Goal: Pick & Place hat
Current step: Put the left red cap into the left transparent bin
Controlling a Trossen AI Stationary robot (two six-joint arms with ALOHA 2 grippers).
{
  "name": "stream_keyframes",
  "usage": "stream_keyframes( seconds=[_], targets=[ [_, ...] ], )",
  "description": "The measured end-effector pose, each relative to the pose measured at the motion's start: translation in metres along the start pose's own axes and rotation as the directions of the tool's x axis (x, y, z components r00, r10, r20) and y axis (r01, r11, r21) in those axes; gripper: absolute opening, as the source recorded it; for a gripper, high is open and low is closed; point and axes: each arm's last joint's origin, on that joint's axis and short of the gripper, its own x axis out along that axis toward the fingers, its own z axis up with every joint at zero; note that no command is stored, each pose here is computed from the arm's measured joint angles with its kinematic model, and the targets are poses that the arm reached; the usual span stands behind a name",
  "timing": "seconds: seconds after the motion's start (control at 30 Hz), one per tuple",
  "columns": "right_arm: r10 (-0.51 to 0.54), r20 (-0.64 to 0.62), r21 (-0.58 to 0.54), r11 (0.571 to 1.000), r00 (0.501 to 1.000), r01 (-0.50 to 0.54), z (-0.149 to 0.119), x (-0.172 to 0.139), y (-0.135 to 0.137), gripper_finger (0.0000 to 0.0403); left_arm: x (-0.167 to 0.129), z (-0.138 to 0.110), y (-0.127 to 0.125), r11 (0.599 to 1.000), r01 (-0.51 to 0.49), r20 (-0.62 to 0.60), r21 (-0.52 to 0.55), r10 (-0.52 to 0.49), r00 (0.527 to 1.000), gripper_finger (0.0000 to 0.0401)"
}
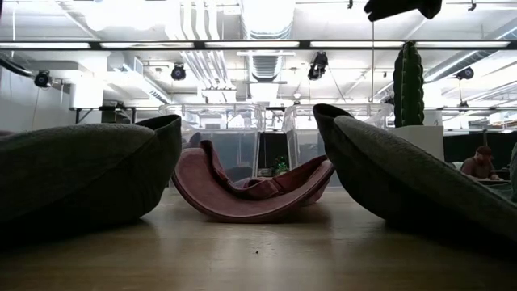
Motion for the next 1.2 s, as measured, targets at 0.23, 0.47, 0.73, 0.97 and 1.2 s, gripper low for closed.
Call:
stream_keyframes(
  seconds=[0.23,0.47,0.73,0.97,1.2],
  targets=[
    [0.014,0.015,0.016,1.000,1.000,-0.014,0.002,0.000,0.002,0.0130,0.002,-0.002,-0.005,0.997,0.069,-0.005,0.015,-0.069,0.998,0.0135],
    [0.024,0.028,0.032,0.999,0.999,-0.025,0.003,-0.001,0.003,0.0121,0.002,-0.003,-0.009,0.989,0.146,0.023,0.026,-0.147,0.989,0.0135],
    [0.024,0.029,0.034,0.999,0.999,-0.025,0.003,0.000,0.003,0.0112,0.001,-0.003,-0.014,0.966,0.251,0.079,0.064,-0.256,0.963,0.0135],
    [0.025,0.030,0.034,0.999,0.999,-0.026,0.003,-0.001,0.003,0.0116,0.006,0.001,-0.013,0.967,0.247,0.108,0.068,-0.254,0.961,0.0135],
    [0.024,0.029,0.034,0.999,0.999,-0.025,0.003,0.000,0.003,0.0124,0.008,0.003,-0.012,0.967,0.240,0.115,0.087,-0.250,0.962,0.0135]
  ],
)
